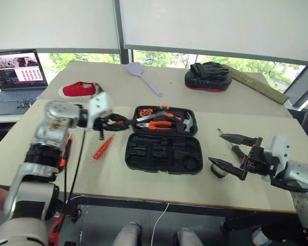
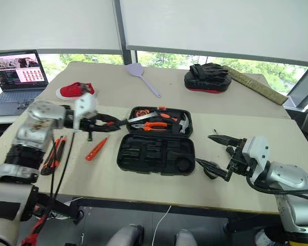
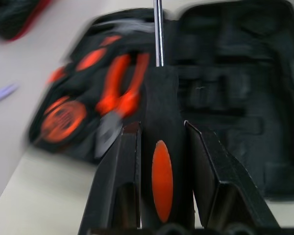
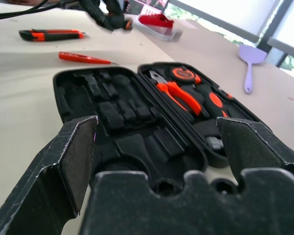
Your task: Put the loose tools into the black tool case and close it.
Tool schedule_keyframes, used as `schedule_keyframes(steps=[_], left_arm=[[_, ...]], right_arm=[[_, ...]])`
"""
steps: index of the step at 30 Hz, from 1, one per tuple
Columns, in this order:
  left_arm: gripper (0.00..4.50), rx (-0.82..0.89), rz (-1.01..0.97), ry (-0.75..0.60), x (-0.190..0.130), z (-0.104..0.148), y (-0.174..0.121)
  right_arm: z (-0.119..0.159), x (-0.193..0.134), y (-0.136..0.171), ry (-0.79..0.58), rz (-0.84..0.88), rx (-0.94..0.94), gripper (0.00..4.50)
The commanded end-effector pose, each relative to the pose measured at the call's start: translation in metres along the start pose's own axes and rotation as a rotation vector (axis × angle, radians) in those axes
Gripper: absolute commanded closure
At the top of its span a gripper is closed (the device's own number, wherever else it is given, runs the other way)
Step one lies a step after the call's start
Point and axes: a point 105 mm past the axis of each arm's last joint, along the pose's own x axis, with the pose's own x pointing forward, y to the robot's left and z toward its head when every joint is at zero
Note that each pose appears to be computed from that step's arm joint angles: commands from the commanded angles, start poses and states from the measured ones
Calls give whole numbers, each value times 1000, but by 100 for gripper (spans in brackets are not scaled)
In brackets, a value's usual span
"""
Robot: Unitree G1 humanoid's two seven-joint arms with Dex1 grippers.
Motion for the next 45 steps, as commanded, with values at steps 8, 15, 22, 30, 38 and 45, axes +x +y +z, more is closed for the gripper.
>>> schedule_keyframes(steps=[8, 15, 22, 30, 38, 45], left_arm=[[363, 100, 40, 115, 34, -9, 1], [363, 155, 14, 176, 40, -18, -2], [363, 154, 63, 166, 46, -14, 6], [198, 199, 84, 106, 50, -2, 9], [92, -102, 145, -214, 44, 34, 12], [306, -331, 241, -132, 62, -10, 4]], right_arm=[[4, -1, 5, 11, 5, 6, 0], [8, 0, 17, 19, 10, 21, 0], [11, 4, 27, 2, 20, 59, 0], [13, 7, 35, -12, 31, 98, 0], [10, 2, 37, -15, 15, 133, 0], [6, 1, 36, -24, -6, 148, 0]])
